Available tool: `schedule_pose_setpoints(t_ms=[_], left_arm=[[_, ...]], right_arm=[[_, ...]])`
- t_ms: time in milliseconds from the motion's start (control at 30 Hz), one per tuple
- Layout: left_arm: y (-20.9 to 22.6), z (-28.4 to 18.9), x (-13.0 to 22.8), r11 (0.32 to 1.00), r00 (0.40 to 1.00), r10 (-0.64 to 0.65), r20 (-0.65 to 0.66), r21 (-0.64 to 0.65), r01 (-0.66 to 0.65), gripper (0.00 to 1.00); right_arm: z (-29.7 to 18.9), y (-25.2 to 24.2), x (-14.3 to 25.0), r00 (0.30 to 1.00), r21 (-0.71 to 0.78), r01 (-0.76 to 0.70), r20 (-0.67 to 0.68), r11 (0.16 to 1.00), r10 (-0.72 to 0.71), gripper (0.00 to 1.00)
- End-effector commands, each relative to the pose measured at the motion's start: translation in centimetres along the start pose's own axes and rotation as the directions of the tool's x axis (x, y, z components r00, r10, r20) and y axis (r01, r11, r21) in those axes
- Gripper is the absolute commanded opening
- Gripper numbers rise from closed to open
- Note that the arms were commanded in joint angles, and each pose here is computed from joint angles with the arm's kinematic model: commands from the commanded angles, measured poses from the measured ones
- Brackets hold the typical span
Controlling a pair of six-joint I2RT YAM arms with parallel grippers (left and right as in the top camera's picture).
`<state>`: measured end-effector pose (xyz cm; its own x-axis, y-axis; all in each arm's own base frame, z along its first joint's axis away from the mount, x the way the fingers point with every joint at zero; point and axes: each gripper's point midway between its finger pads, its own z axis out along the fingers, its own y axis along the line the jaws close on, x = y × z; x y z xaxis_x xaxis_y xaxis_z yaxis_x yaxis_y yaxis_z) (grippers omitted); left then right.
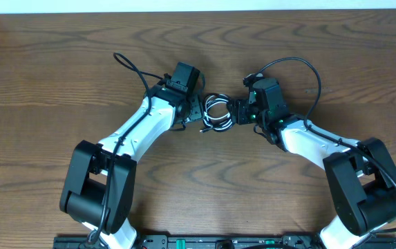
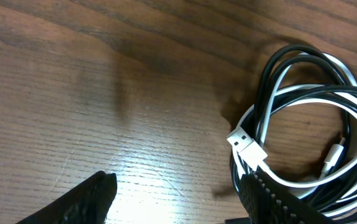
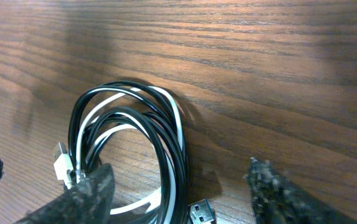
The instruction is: Untangle cables
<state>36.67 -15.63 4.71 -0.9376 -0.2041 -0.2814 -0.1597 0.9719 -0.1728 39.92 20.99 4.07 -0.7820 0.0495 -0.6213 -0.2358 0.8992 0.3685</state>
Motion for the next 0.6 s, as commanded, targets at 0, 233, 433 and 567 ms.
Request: schedule_pose_setpoints(t_ms=[0, 233, 433, 567], left_arm=[[0.81, 0.46, 0.37, 0.999, 1.000, -0.007, 0.000, -0.035, 0.007, 0.70], [0.78, 0.46, 0.30, 0.999, 1.000, -0.007, 0.003, -0.034, 0.007, 0.74], [0.81, 0.78, 0.36, 0.999, 1.000, -0.007, -0.001, -0.036, 0.007, 0.76], [0.79, 0.97, 0.35, 0.999, 1.000, -0.007, -0.001, -0.036, 0.007, 0.77]], right_arm=[[0.30, -0.17, 0.71, 1.000, 0.007, 0.004, -0.016, 1.000, -0.004, 0.69], [0.31, -0.18, 0.72, 1.000, 0.008, 0.004, -0.017, 1.000, -0.004, 0.72], [0.31, -0.18, 0.72, 1.000, 0.007, 0.004, -0.017, 1.000, -0.004, 0.73], [0.31, -0.18, 0.72, 1.000, 0.008, 0.004, -0.017, 1.000, -0.004, 0.74]])
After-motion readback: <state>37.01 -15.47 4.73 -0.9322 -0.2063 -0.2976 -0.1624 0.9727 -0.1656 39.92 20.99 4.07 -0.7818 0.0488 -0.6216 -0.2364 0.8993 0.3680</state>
